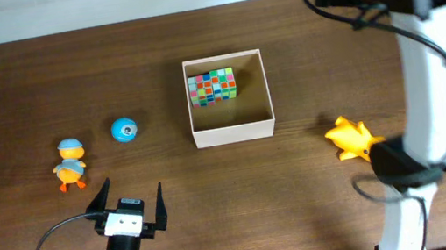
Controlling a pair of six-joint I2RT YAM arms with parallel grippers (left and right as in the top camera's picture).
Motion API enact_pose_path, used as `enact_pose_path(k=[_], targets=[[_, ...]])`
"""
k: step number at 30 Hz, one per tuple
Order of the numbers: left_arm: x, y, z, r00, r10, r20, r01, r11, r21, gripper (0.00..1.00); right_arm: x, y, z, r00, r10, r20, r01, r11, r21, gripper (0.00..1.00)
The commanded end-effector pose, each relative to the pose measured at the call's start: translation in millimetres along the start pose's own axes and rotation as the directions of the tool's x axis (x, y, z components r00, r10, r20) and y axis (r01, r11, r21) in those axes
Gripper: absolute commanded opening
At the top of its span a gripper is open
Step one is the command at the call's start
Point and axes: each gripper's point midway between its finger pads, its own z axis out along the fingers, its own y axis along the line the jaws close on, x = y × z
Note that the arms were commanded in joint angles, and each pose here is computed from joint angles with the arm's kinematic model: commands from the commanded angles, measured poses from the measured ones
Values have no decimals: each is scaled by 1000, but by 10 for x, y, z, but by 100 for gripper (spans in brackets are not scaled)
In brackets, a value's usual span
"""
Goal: Pack container
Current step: 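Raise the right gripper and move it over the yellow toy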
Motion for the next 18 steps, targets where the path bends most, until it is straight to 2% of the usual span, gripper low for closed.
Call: enact_pose_path(k=[1,6,12,18], targets=[[14,16,-2,1000,13,1,-13,1000,-9,99,258,-126,-34,995,-31,-90,35,998,47,89],[14,16,-2,1000,13,1,-13,1000,-9,99,776,-267,109,962,-26,-273,56,993,104,92],[14,16,-2,1000,13,1,-13,1000,-9,99,1357,-522,482,880,83,-468,25,975,220,93],[14,16,-2,1000,13,1,-13,1000,-9,99,1885,-733,953,783,211,-585,-56,961,271,92]])
